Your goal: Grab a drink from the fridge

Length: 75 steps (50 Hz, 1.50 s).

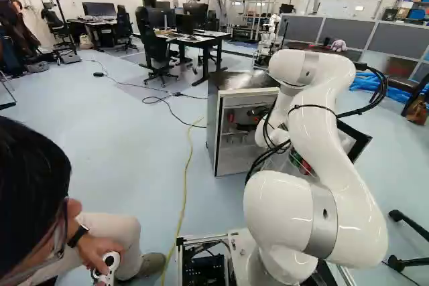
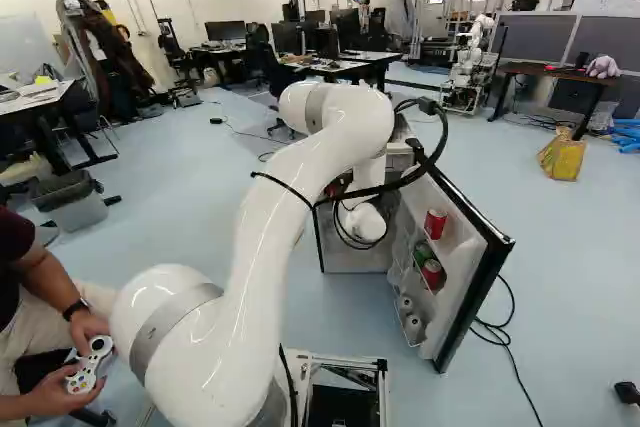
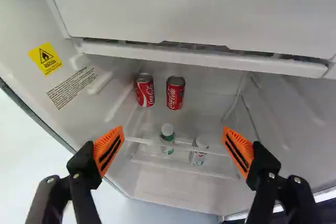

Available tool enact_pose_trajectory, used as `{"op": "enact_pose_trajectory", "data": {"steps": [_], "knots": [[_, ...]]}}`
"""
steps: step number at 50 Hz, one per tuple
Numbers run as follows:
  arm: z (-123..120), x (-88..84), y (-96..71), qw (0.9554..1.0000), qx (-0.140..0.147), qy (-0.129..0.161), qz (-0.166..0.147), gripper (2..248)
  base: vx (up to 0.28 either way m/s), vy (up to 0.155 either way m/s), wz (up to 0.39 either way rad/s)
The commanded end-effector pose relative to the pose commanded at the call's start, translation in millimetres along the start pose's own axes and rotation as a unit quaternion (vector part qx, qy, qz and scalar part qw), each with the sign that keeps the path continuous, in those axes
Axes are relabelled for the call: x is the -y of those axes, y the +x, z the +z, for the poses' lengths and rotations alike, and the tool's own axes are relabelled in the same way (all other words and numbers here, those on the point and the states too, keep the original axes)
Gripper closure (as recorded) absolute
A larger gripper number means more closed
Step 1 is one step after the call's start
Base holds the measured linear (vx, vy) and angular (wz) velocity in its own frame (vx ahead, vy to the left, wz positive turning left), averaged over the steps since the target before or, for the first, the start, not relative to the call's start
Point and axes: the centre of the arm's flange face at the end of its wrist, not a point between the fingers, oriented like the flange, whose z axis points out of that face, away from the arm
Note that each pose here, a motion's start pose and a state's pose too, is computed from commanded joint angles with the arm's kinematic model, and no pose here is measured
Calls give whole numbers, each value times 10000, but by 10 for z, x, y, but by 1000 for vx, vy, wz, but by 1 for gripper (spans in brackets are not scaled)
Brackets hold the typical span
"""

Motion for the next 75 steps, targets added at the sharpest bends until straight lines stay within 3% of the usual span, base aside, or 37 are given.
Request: {"op": "enact_pose_trajectory", "data": {"steps": [29,30,34,35,39,40,45,46,50,51,55,56,75], "knots": [[108,-30,-26,9998,165,9,-60,7,0,0,0],[108,-30,-26,9998,165,9,-60,20,0,0,0],[108,-30,-26,9998,165,9,-60,20,0,0,0],[108,-30,-26,9998,165,9,-60,33,0,0,0],[108,-30,-26,9998,165,9,-60,33,0,0,0],[108,-30,-26,9998,165,9,-60,45,0,0,0],[108,-30,-26,9998,165,9,-60,45,0,0,0],[108,-30,-26,9998,165,9,-60,57,0,0,0],[108,-30,-26,9998,165,9,-60,57,0,0,0],[108,-30,-26,9998,165,9,-60,69,0,0,0],[108,-30,-26,9998,165,9,-60,69,0,0,0],[108,-30,-26,9998,165,9,-60,81,0,0,0],[124,-35,-23,9999,155,10,-68,82,0,0,0]]}}
